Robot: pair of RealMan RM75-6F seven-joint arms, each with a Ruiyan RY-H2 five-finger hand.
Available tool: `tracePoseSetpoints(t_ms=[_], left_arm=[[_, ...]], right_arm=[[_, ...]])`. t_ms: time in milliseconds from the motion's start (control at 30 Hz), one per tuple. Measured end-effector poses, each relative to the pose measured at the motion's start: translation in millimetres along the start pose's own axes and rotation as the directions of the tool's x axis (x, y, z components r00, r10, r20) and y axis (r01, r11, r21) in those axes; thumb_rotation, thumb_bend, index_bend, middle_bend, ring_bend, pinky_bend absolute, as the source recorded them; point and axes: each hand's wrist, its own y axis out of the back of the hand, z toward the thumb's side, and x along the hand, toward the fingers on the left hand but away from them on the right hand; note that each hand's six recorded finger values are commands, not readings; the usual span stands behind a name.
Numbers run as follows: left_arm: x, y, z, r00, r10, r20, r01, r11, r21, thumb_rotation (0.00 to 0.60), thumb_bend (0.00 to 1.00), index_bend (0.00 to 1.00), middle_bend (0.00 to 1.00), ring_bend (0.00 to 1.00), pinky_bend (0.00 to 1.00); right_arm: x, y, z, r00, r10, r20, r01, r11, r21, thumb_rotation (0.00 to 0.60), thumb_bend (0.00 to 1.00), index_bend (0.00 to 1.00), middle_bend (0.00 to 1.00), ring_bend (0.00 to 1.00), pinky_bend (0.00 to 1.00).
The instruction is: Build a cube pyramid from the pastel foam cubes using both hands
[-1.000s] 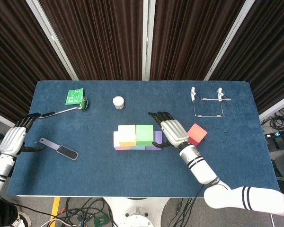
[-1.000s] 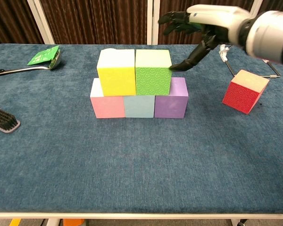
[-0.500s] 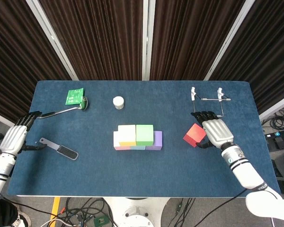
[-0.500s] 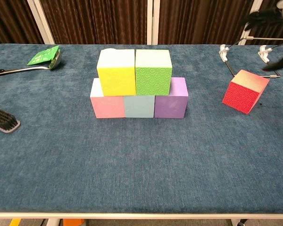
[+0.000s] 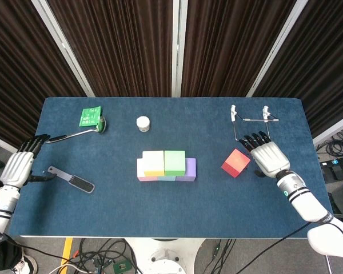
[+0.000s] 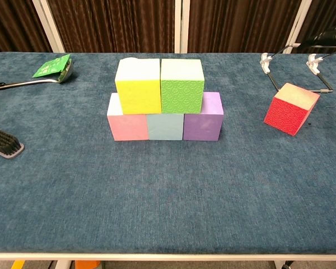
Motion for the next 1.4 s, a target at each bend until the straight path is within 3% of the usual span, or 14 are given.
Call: tracePoseSetpoints(t_ms=[267,567,833,933,1067,1133,1400], left_arm=[[2.1,-2.9,-0.2,1.0,-0.011,-0.015,0.011,1.0,0.009,0.6,0.06,0.08,0.05,0.01,0.07],[5.7,-4.6,2.6,1.0,-0.008,-0.013,0.008,1.0,0.019,0.6,0.06,0.08,0.05,0.01,0.07],[7.7,-7.6,1.0,1.0,-0.012,-0.019,0.013,1.0,0.025,0.6,0.06,0.08,0.05,0.01,0.07],[7.5,-8.0,1.3,1.0,-0.012,-0.019,0.012,1.0,0.018,0.6,0.06,0.08,0.05,0.01,0.07],[6.5,-7.1,0.4,1.0,-0.012,-0.021,0.012,1.0,0.013,0.6,0.06,0.08,0.05,0.01,0.07],[6.0,-6.4,0.6,1.0,-0.01,-0.021,0.01,1.0,0.007,0.6,0.06,0.08,0.05,0.01,0.07],[5.5,1.4,5.2,1.0,0.023,0.0,-0.023,1.0,-0.014,0.6,0.06,0.08,0.05,0.01,0.07]], right_arm=[[-14.0,-19.8,8.6,0.998,0.042,-0.057,-0.041,0.999,0.021,0.6,0.1,0.0,0.03,0.0,0.0],[-31.3,-30.3,19.5,0.995,0.043,-0.094,-0.042,0.999,0.012,0.6,0.11,0.0,0.05,0.0,0.0],[-42.3,-36.2,30.4,0.991,0.037,-0.125,-0.038,0.999,-0.006,0.6,0.13,0.0,0.18,0.0,0.0],[-44.7,-36.1,33.9,0.991,0.023,-0.131,-0.026,0.999,-0.021,0.6,0.16,0.0,0.32,0.0,0.0],[-44.4,-25.7,33.4,0.991,-0.036,-0.126,0.031,0.999,-0.04,0.6,0.19,0.0,0.55,0.07,0.0],[-42.4,-18.3,31.9,0.991,-0.063,-0.121,0.057,0.997,-0.055,0.6,0.2,0.0,0.6,0.1,0.0],[-20.3,29.0,34.3,0.986,-0.128,-0.111,0.109,0.981,-0.161,0.6,0.2,0.0,0.65,0.11,0.0]])
